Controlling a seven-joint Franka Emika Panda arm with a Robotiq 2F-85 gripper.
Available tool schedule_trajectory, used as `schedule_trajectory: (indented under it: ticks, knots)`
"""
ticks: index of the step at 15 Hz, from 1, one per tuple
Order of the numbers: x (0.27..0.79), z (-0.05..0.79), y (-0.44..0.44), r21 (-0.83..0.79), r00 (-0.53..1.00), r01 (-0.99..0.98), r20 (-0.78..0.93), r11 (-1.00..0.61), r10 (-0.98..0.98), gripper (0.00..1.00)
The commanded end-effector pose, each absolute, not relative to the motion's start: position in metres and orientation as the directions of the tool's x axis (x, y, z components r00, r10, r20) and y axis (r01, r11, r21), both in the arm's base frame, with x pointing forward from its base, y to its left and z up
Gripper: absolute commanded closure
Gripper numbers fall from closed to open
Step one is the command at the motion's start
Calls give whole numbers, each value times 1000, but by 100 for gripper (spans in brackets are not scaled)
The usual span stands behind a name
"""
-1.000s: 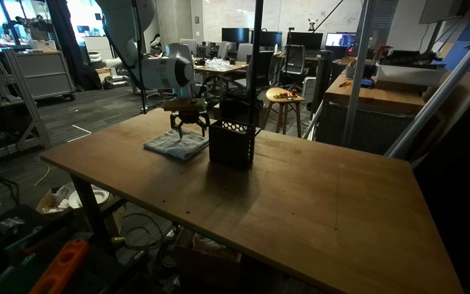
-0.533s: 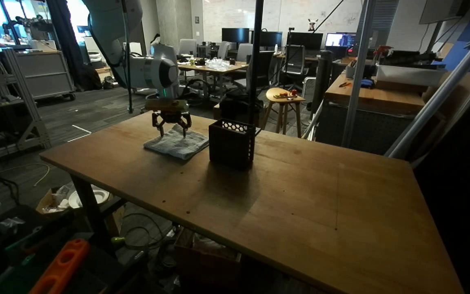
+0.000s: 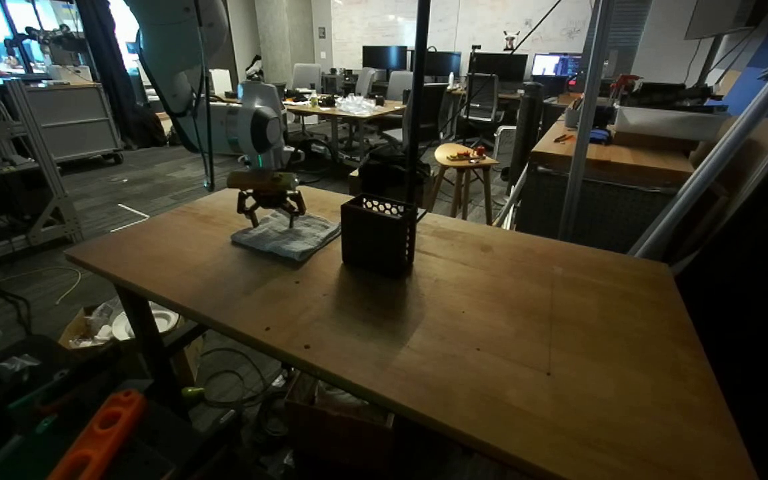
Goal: Put the towel in the box
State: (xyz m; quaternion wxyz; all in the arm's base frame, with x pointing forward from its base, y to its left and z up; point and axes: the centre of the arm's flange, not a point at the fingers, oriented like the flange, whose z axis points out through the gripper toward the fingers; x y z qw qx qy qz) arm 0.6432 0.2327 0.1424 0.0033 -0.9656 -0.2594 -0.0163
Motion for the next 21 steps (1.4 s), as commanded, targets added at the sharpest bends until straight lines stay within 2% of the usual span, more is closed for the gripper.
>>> schedule_trajectory:
  ticks: [1, 2, 3, 12, 13, 15, 16, 21]
  knots:
    - [638, 139, 242, -17, 860, 509, 59, -861, 507, 0]
    - [637, 138, 242, -17, 857, 514, 57, -858, 512, 8]
    - [636, 138, 242, -20, 855, 517, 56, -856, 515, 27]
    - [613, 153, 230, -36, 862, 507, 21, -861, 506, 93]
    - [609, 156, 227, -39, 864, 504, 17, -863, 503, 97]
    - [596, 168, 218, -43, 868, 496, -1, -868, 496, 97]
    - [590, 177, 211, -38, 869, 494, -10, -868, 495, 94]
    - [591, 238, 164, -22, 869, 494, -32, -869, 494, 94]
